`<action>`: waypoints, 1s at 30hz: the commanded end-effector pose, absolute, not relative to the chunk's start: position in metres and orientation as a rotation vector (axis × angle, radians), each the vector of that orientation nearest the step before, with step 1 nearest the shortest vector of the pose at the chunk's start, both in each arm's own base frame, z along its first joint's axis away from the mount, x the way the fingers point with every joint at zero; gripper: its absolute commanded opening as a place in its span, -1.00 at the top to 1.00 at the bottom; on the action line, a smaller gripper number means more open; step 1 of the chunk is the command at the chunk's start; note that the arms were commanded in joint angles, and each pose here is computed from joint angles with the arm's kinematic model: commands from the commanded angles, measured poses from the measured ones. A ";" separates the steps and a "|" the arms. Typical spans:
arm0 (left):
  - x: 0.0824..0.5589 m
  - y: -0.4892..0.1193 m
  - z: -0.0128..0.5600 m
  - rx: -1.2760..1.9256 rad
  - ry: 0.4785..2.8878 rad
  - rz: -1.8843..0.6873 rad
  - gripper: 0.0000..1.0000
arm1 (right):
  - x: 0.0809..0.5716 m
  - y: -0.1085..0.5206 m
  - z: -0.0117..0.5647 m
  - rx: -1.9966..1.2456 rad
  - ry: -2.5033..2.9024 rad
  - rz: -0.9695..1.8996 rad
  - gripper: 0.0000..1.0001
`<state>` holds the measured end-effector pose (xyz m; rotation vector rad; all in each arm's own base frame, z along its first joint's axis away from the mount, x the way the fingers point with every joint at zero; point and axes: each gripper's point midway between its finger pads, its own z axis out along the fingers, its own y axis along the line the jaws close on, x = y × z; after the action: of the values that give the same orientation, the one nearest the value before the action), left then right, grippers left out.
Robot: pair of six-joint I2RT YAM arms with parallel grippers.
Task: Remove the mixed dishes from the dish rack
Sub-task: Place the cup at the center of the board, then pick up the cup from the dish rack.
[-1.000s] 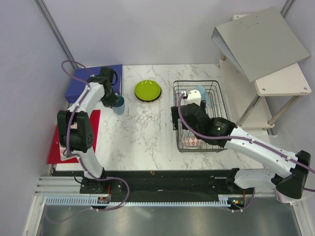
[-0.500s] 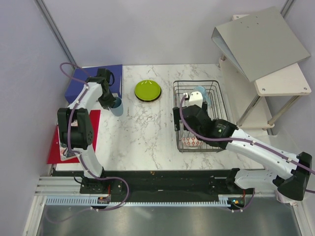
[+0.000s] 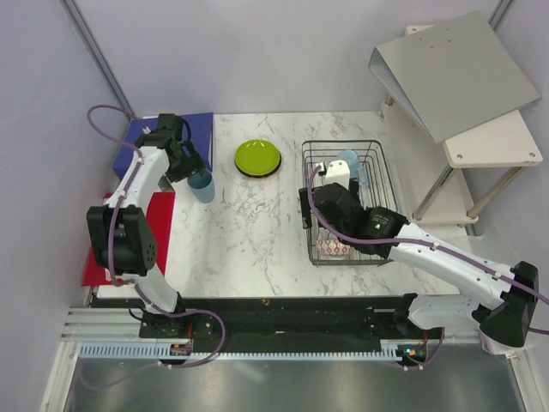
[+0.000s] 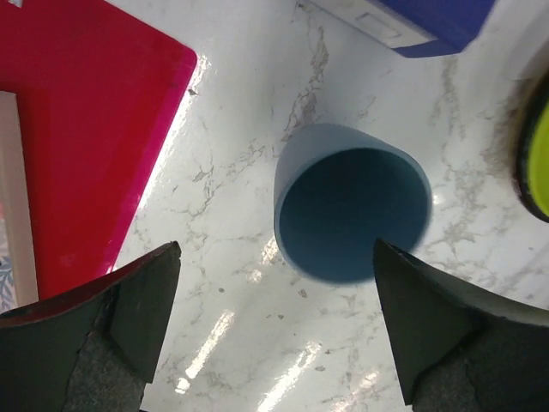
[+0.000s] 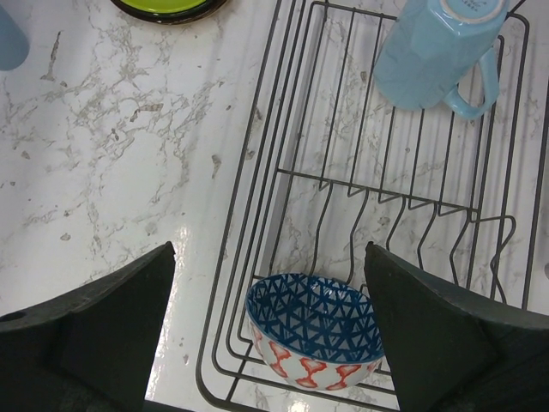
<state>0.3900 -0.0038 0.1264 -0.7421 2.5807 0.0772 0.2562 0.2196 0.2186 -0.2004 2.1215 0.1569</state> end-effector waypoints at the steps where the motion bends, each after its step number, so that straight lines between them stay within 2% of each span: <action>1: 0.380 -0.018 0.225 -0.703 2.320 -0.017 -0.99 | 0.275 0.206 0.231 -0.114 2.091 0.080 -0.96; 5: 0.362 -0.066 0.283 -0.518 2.192 -0.092 -0.99 | 0.311 0.175 0.238 0.029 2.088 -0.014 -0.96; 10: 0.325 -0.151 0.314 -0.232 2.080 -0.393 -0.99 | 0.352 0.160 0.219 0.123 2.066 -0.127 -0.96; 13: 0.304 -0.187 0.285 -0.129 2.099 -0.520 -0.99 | 0.378 0.158 0.208 0.155 2.080 -0.177 -0.96; 20: 0.277 -0.200 0.270 -0.045 2.052 -0.602 -0.99 | 0.436 0.157 0.205 0.198 2.048 -0.291 -0.95; 30: 0.268 -0.191 0.240 -0.035 2.081 -0.570 -0.99 | 0.475 0.143 0.182 0.229 2.096 -0.304 -0.96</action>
<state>0.2632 -0.1875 0.2343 -0.0289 2.1366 -0.5431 0.4586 0.1502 0.1754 0.1947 2.1165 -0.3232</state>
